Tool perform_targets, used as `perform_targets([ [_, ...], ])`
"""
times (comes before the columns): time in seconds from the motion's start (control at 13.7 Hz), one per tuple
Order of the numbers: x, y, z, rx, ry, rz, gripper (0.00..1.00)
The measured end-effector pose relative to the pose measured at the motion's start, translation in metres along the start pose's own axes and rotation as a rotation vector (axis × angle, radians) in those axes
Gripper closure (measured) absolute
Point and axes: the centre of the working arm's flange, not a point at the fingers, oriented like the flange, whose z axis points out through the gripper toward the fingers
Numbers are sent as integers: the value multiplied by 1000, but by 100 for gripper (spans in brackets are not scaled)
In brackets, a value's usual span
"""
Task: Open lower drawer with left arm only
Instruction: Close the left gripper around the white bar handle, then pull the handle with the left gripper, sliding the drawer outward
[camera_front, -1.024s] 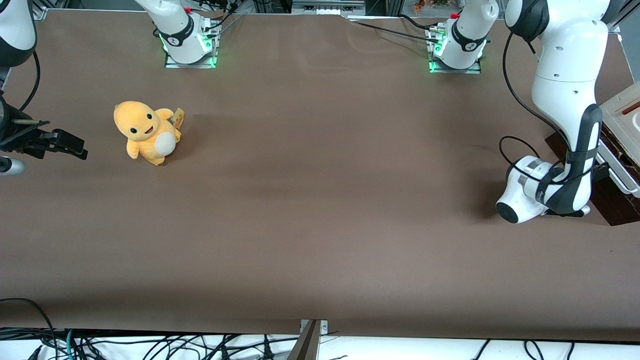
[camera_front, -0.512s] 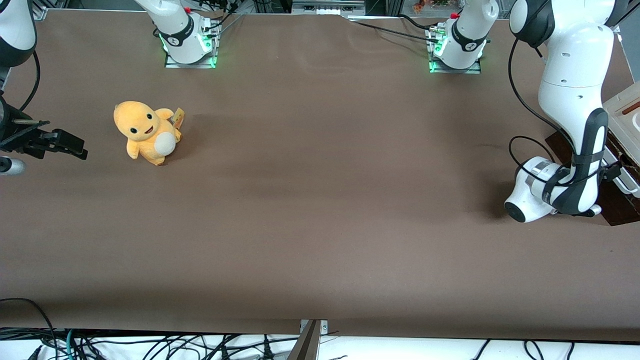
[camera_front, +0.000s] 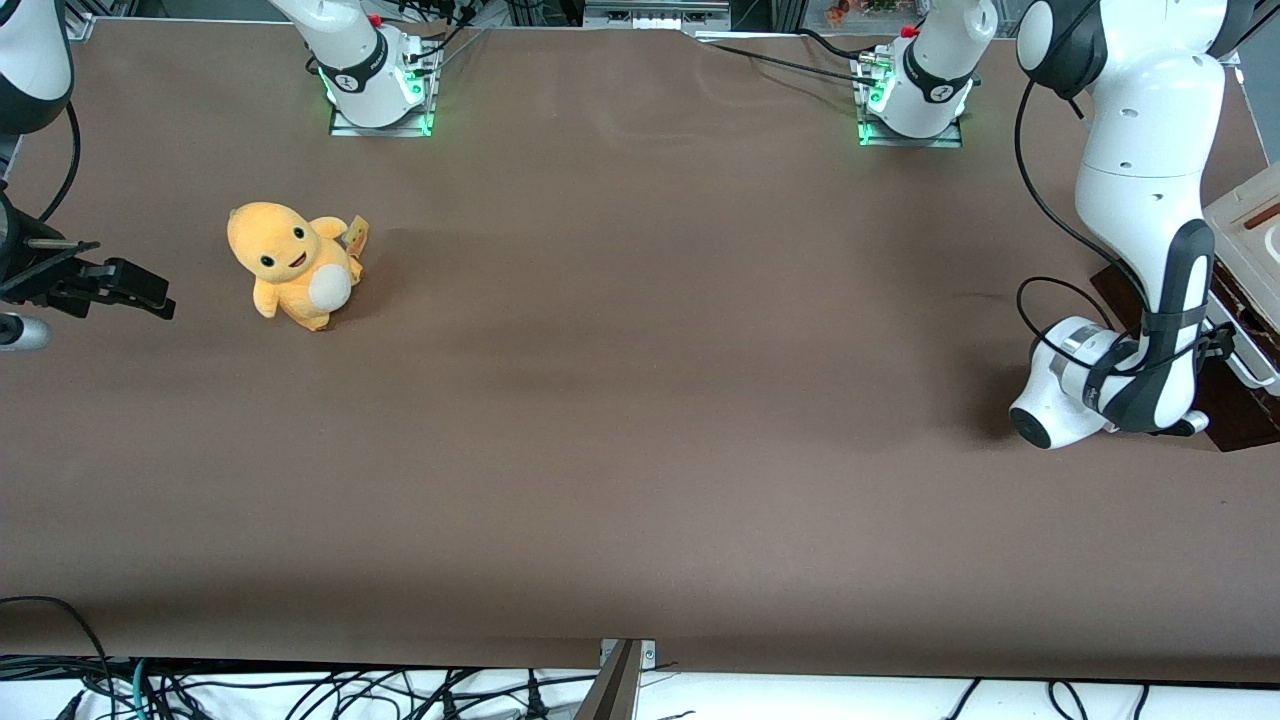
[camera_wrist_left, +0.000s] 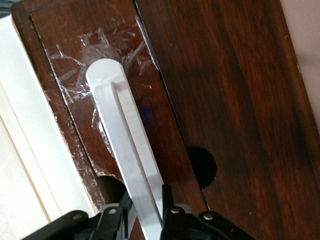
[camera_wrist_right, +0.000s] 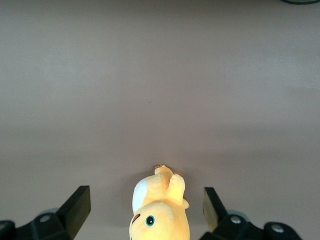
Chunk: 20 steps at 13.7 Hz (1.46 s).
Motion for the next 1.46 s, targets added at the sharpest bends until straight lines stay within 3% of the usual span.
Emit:
perform_targets([
  [0.51,0,0,-5,2,5,-1,76],
  [1.24,-5,2,-38,24,43,1,77],
  [1.46,-5,4,-55,5,54,2,77],
])
